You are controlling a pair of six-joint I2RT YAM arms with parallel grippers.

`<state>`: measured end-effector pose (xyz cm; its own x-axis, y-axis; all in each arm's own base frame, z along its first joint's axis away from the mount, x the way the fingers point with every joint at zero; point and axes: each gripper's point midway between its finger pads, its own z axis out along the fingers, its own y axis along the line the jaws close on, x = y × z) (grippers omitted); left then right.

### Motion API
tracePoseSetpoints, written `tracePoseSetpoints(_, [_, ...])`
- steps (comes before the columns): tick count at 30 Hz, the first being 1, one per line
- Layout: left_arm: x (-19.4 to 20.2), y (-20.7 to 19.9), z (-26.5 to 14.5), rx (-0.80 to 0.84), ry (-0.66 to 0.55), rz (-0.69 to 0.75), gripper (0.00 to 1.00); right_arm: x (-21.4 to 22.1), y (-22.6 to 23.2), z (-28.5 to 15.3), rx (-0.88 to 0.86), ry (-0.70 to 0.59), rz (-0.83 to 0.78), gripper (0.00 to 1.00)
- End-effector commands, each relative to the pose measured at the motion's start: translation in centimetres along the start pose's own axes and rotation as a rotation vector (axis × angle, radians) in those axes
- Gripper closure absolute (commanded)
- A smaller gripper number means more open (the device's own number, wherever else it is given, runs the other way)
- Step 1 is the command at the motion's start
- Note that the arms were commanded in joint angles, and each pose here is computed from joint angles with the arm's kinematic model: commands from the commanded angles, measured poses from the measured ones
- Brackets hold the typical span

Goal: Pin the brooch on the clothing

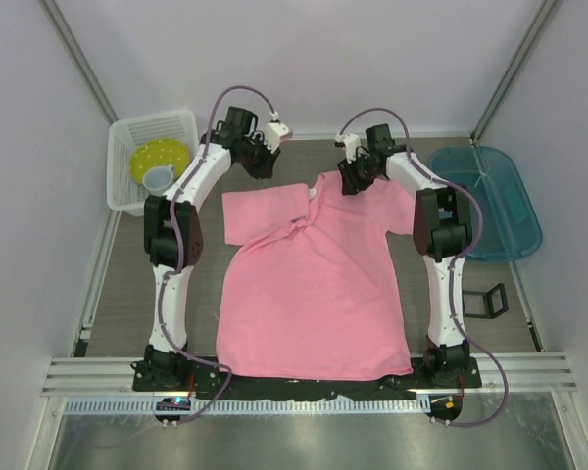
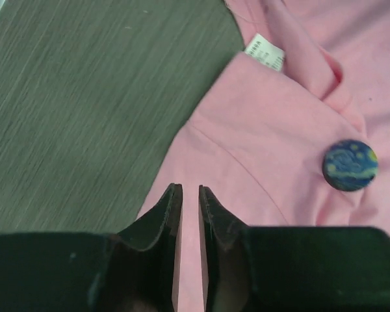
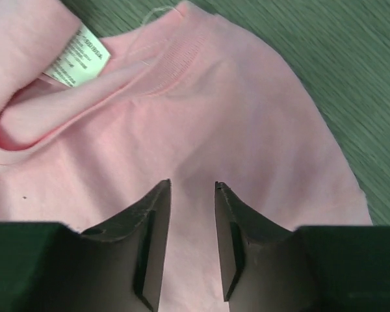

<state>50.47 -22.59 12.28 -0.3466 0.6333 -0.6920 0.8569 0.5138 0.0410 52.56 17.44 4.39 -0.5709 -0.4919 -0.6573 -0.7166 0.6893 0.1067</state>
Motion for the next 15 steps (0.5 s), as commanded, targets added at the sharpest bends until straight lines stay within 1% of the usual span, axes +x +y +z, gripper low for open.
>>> tracePoseSetpoints(1, [1.0, -1.2, 2.3, 0.049, 0.067, -0.229, 0.86, -2.7, -1.3, -3.3, 0.117, -0.029, -0.019, 0.67])
tracePoseSetpoints(2, [2.0, -1.2, 3.3, 0.053, 0.093, -0.26, 0.88, -2.2, -1.2, -3.1, 0.117, -0.011, -0.015, 0.69])
tracePoseSetpoints(4, [2.9, -1.3, 3.9, 0.05, 0.124, -0.306, 0.9, -1.7, -1.4, -3.1, 0.122, 0.006, -0.013, 0.77])
tracePoseSetpoints(5, [4.2, -1.1, 4.6, 0.036, 0.163, -0.323, 0.92, -1.5, -1.4, -2.8, 0.121, 0.012, -0.009, 0.77])
tracePoseSetpoints(8, [6.4, -0.6, 5.1, 0.001, 0.223, -0.38, 0.98, -0.7, -1.7, -2.3, 0.129, 0.036, 0.004, 0.78])
tracePoseSetpoints(9, [7.2, 0.1, 5.0, -0.036, 0.247, -0.394, 1.0, -0.4, -1.9, -1.9, 0.133, 0.046, 0.007, 0.78])
tracePoseSetpoints(11, [8.5, 1.1, 5.0, -0.088, 0.273, -0.419, 1.0, 0.5, -2.6, -1.5, 0.155, 0.078, 0.015, 0.78])
tracePoseSetpoints(12, [9.6, 2.2, 4.9, -0.151, 0.312, -0.414, 1.0, 0.7, -3.0, -1.1, 0.164, 0.087, 0.018, 0.79])
tracePoseSetpoints(14, [11.1, 3.7, 4.5, -0.216, 0.353, -0.407, 1.0, 1.1, -3.9, -1.0, 0.192, 0.103, 0.018, 0.79])
tracePoseSetpoints(15, [12.2, 4.9, 4.2, -0.281, 0.394, -0.401, 1.0, 1.4, -4.3, -0.7, 0.2, 0.112, 0.023, 0.79])
